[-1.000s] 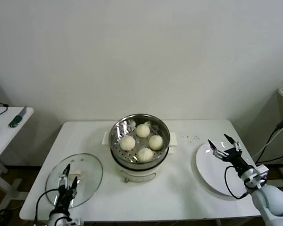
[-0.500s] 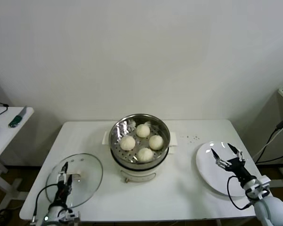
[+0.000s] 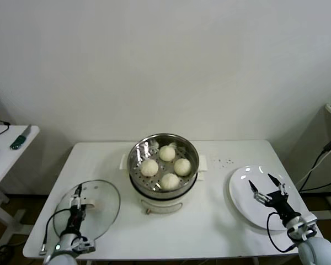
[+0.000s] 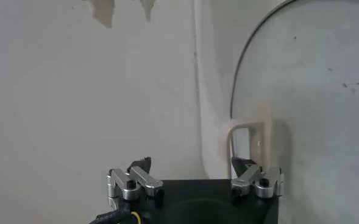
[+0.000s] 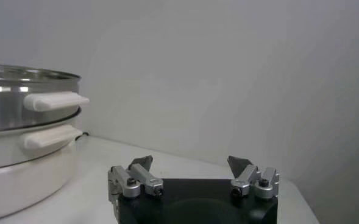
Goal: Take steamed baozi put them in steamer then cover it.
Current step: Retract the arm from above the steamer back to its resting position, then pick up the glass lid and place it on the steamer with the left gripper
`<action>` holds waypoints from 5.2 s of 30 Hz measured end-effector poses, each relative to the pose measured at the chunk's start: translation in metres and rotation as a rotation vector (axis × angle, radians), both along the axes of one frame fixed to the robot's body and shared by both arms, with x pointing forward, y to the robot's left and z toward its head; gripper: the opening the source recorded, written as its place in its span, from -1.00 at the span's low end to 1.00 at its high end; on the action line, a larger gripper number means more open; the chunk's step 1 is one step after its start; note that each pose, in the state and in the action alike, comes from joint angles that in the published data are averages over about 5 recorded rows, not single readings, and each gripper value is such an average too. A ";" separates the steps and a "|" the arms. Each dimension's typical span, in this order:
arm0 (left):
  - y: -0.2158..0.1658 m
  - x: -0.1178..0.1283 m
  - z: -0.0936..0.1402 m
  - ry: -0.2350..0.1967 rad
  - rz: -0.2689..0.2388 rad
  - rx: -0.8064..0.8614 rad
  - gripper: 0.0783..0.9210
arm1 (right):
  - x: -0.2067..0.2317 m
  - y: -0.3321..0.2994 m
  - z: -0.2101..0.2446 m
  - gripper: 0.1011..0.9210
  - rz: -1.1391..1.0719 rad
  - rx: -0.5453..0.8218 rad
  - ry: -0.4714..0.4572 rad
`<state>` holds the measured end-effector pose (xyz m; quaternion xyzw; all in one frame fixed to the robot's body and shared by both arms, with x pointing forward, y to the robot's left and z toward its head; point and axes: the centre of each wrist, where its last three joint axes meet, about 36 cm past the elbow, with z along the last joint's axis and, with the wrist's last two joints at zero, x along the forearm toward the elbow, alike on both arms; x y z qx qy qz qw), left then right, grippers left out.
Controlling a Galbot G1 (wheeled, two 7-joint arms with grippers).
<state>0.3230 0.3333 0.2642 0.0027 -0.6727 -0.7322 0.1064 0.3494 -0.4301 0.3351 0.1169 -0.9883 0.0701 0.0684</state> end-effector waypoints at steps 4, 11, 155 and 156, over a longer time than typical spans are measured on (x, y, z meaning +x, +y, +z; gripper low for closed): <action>0.000 0.004 -0.002 0.002 -0.004 0.000 0.55 | -0.001 0.000 -0.002 0.76 0.001 -0.006 0.002; 0.001 0.005 -0.004 0.006 -0.010 -0.001 0.08 | -0.003 0.003 -0.007 0.76 0.006 -0.012 0.007; -0.290 0.113 0.155 -0.094 -0.179 -0.074 -0.83 | 0.051 -0.015 -0.017 0.76 0.026 -0.222 0.056; -0.290 0.113 0.154 -0.095 -0.179 -0.074 -0.83 | 0.051 -0.015 -0.017 0.76 0.027 -0.222 0.056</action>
